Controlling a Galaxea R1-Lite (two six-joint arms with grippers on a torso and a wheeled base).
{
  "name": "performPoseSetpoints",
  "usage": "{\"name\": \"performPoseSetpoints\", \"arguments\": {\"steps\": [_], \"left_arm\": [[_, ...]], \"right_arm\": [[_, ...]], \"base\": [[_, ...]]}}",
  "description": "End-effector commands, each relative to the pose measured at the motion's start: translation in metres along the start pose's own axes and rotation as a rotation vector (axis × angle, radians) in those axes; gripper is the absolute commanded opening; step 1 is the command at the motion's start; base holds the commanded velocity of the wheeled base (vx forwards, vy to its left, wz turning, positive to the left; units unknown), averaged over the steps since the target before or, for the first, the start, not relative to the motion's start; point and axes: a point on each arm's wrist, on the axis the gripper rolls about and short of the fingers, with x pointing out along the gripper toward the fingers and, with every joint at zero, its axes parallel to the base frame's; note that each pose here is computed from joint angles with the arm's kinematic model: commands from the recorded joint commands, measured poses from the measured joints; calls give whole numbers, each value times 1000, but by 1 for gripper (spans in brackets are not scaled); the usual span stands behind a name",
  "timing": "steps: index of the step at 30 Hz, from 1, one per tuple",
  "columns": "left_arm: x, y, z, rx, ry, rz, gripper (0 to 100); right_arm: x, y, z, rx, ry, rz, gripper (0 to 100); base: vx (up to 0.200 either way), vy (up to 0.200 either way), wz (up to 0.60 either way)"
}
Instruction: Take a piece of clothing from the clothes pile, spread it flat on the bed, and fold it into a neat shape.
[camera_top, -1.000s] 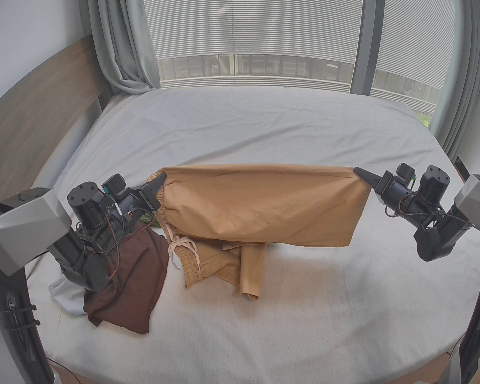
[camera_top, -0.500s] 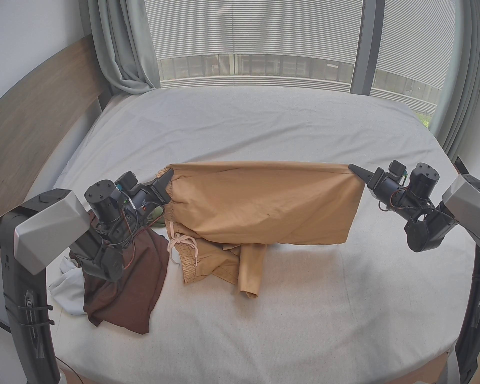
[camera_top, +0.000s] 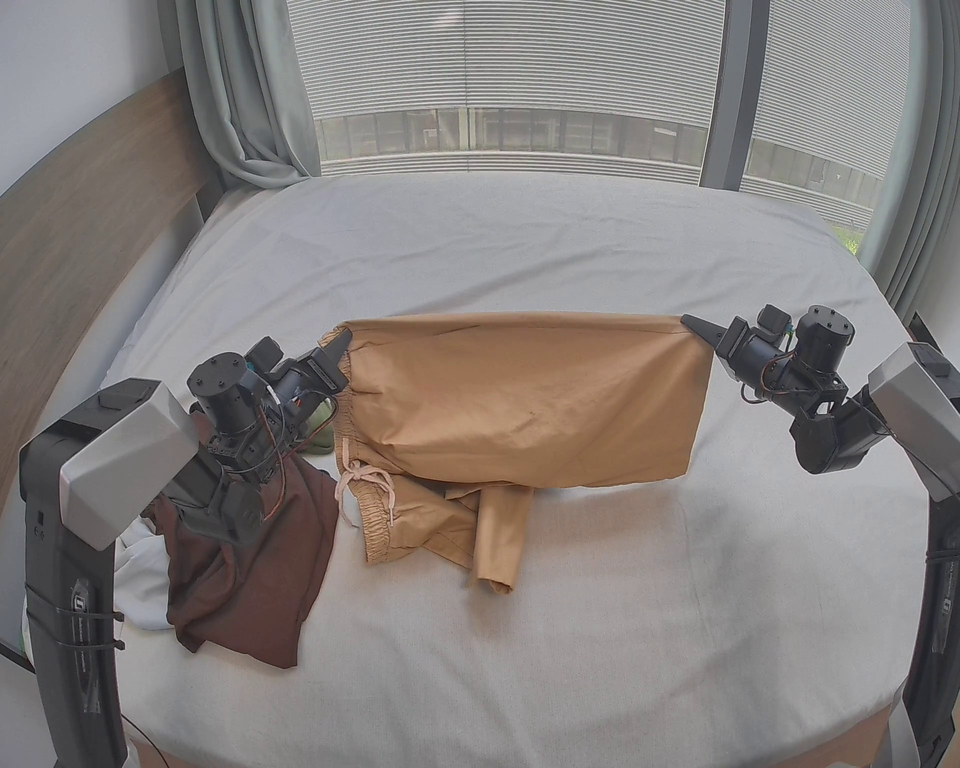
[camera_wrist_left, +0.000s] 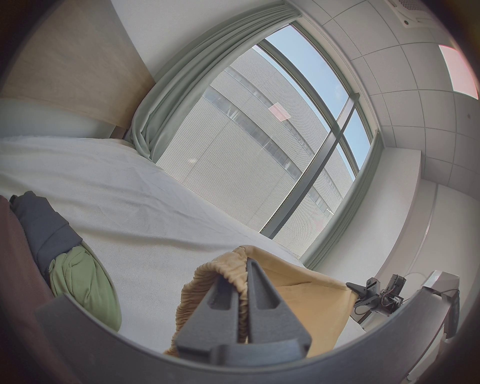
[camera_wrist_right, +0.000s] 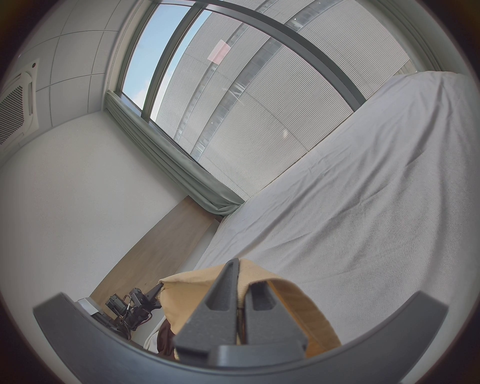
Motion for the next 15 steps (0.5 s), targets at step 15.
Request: {"name": "performPoseSetpoints", "arguments": {"steps": [15], "left_arm": [[21, 19, -14, -16, 10, 17, 0]], "right_arm": [[27, -31, -9, 2, 5, -3, 0]], "base": [[0, 0, 0]]}}
